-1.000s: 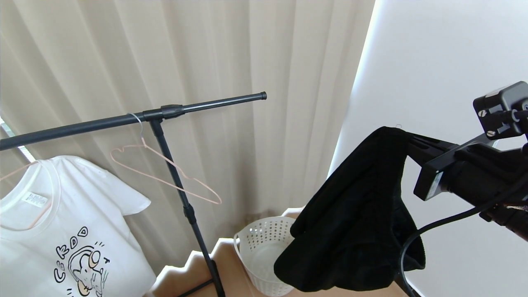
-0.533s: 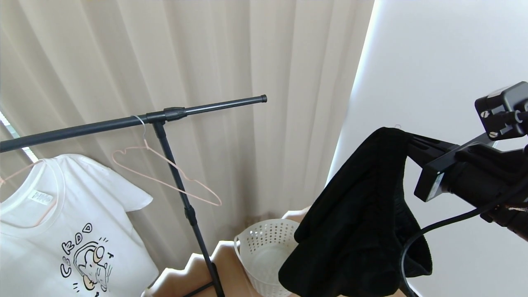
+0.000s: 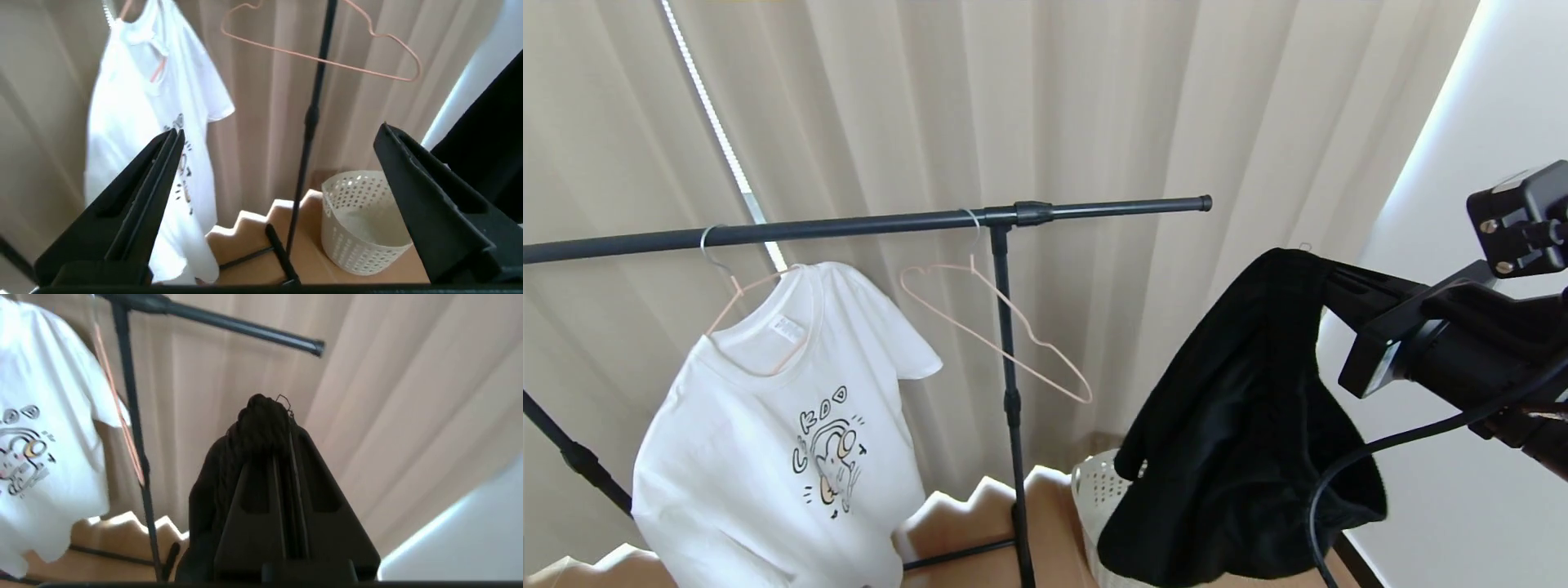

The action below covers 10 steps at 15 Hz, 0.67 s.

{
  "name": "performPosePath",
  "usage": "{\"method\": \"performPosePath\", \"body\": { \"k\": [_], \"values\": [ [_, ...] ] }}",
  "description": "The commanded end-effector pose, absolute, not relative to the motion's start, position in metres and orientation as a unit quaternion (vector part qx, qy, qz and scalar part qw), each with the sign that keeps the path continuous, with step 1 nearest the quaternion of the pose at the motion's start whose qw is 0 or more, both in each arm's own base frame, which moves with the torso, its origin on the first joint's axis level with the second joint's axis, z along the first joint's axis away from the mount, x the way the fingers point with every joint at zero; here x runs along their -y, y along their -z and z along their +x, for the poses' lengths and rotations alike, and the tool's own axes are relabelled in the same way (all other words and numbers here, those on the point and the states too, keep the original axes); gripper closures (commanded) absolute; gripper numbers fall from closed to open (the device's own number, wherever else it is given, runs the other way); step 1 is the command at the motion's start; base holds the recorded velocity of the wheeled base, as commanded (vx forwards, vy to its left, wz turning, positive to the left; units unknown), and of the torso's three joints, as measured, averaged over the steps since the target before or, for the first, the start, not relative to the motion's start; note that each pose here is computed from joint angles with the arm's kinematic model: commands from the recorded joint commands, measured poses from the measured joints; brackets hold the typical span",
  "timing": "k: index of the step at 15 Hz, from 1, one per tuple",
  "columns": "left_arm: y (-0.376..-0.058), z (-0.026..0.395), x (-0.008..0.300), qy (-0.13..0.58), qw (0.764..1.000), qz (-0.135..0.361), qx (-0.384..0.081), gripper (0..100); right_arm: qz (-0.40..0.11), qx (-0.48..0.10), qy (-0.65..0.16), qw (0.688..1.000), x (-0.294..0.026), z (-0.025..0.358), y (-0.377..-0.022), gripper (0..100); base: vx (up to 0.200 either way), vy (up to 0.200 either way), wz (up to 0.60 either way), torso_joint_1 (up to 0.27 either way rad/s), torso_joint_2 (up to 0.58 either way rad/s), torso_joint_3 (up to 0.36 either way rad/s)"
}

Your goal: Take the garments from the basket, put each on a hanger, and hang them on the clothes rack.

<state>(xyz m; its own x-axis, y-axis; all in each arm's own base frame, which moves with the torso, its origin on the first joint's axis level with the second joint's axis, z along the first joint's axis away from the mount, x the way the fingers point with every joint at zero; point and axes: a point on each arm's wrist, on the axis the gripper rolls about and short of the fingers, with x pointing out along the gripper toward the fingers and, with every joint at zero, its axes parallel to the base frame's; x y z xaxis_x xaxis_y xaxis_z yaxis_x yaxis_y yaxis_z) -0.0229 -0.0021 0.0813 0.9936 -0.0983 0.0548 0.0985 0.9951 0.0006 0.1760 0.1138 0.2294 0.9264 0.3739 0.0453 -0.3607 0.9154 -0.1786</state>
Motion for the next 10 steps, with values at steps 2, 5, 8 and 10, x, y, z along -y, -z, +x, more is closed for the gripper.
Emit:
{"method": "performPosePath", "body": {
  "k": [2, 5, 8, 10],
  "values": [
    [-0.0813, -0.0229, 0.0021, 0.049, 0.998, -0.001, 0.027, 0, -0.084, 0.039, -0.188, 0.978, -0.1141, 0.1764, -0.2288, 100, -0.1, 0.0, 0.0, -0.001, 0.0, 0.001],
    [-0.0813, -0.0229, 0.0021, 0.049, 0.998, -0.002, 0.027, 0, -0.084, 0.038, -0.188, 0.978, -0.1142, 0.1767, -0.2284, 100, -0.2, 0.0, 0.0, 0.009, 0.0, 0.002],
    [-0.0813, -0.0229, 0.0021, 0.049, 0.998, -0.002, 0.027, 0, -0.085, 0.038, -0.188, 0.978, -0.1142, 0.1766, -0.228, 100, -0.2, 0.0, 0.0, -0.007, 0.0, 0.006],
    [-0.0813, -0.0229, 0.0021, 0.048, 0.998, -0.002, 0.027, 0, -0.086, 0.038, -0.188, 0.978, -0.1142, 0.1766, -0.228, 100, -0.2, 0.0, 0.0, 0.002, 0.0, 0.0]
  ]
}}
